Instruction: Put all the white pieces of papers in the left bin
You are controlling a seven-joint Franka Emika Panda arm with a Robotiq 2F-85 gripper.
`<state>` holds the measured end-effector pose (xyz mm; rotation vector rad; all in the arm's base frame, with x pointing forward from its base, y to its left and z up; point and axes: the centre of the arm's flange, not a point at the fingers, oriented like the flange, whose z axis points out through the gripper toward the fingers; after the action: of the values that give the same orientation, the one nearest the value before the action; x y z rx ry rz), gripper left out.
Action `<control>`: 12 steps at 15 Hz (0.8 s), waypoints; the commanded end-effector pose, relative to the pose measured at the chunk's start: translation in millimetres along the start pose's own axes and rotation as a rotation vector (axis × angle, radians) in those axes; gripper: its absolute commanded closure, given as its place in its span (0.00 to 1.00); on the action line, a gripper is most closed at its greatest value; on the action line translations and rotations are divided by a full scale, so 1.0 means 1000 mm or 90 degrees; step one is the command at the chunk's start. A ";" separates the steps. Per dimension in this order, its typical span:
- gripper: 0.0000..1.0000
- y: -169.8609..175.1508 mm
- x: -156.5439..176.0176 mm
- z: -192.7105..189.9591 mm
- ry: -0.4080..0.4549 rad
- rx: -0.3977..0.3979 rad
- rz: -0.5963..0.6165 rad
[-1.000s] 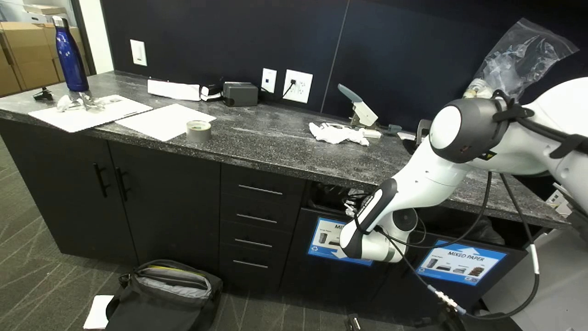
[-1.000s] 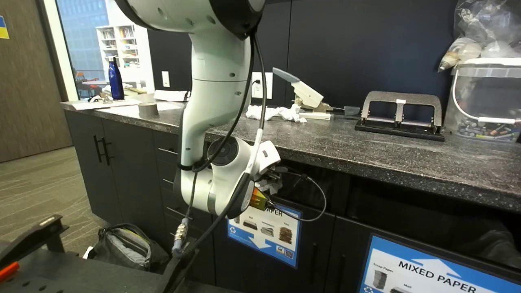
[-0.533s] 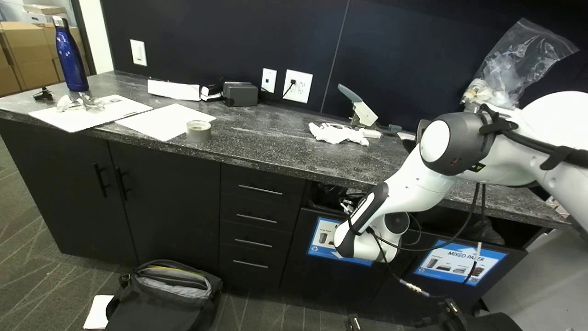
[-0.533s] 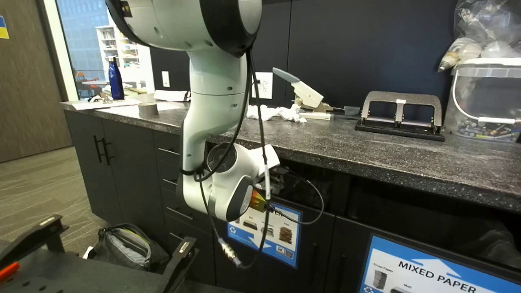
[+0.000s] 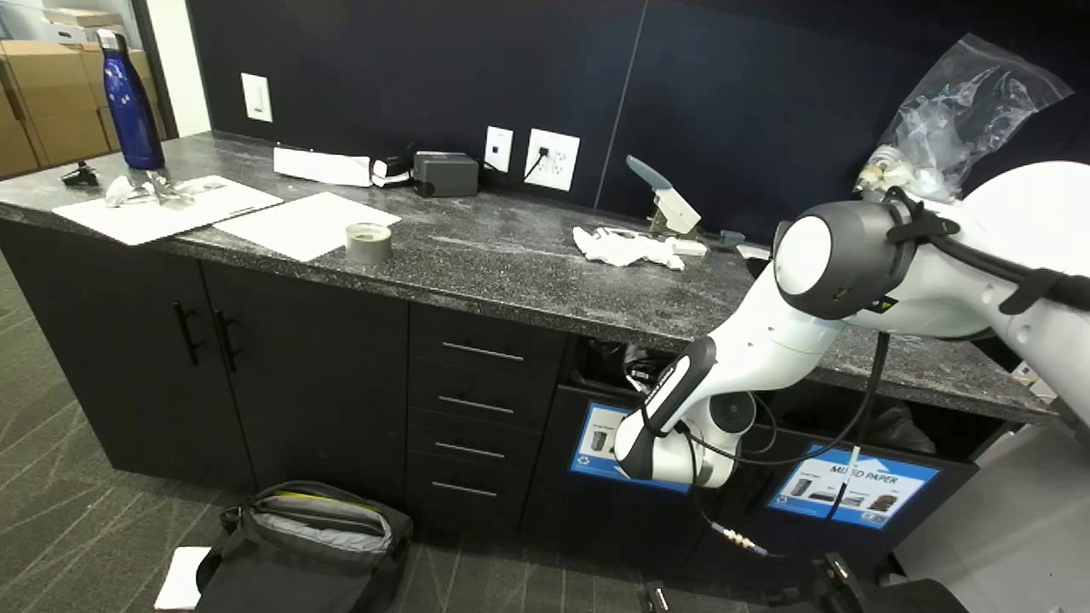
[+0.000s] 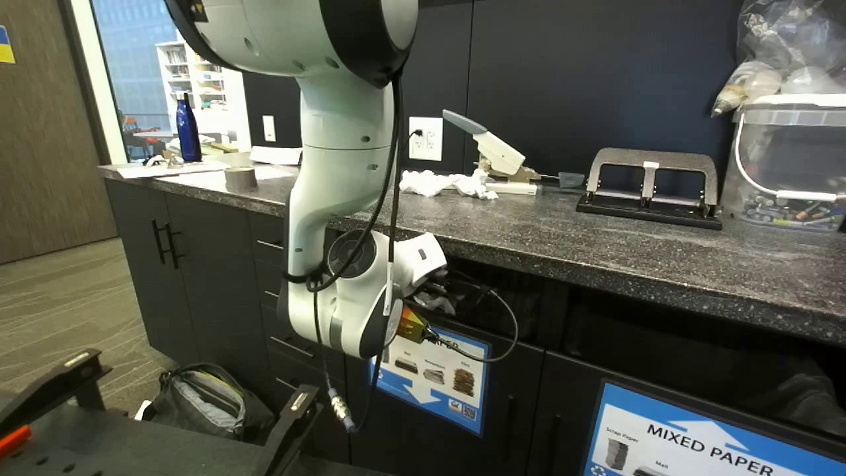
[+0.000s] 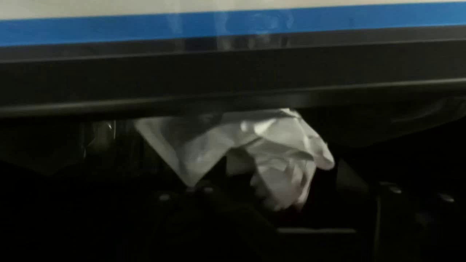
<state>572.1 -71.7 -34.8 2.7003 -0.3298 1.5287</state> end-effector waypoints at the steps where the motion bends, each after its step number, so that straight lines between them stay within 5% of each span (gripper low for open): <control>1: 0.00 -0.009 0.015 -0.040 -0.001 0.001 -0.005; 8: 0.00 -0.021 0.028 -0.134 -0.102 0.008 -0.037; 12: 0.00 -0.038 0.052 -0.169 -0.207 0.092 -0.093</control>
<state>489.9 -31.8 32.2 2.9031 -0.1711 1.2591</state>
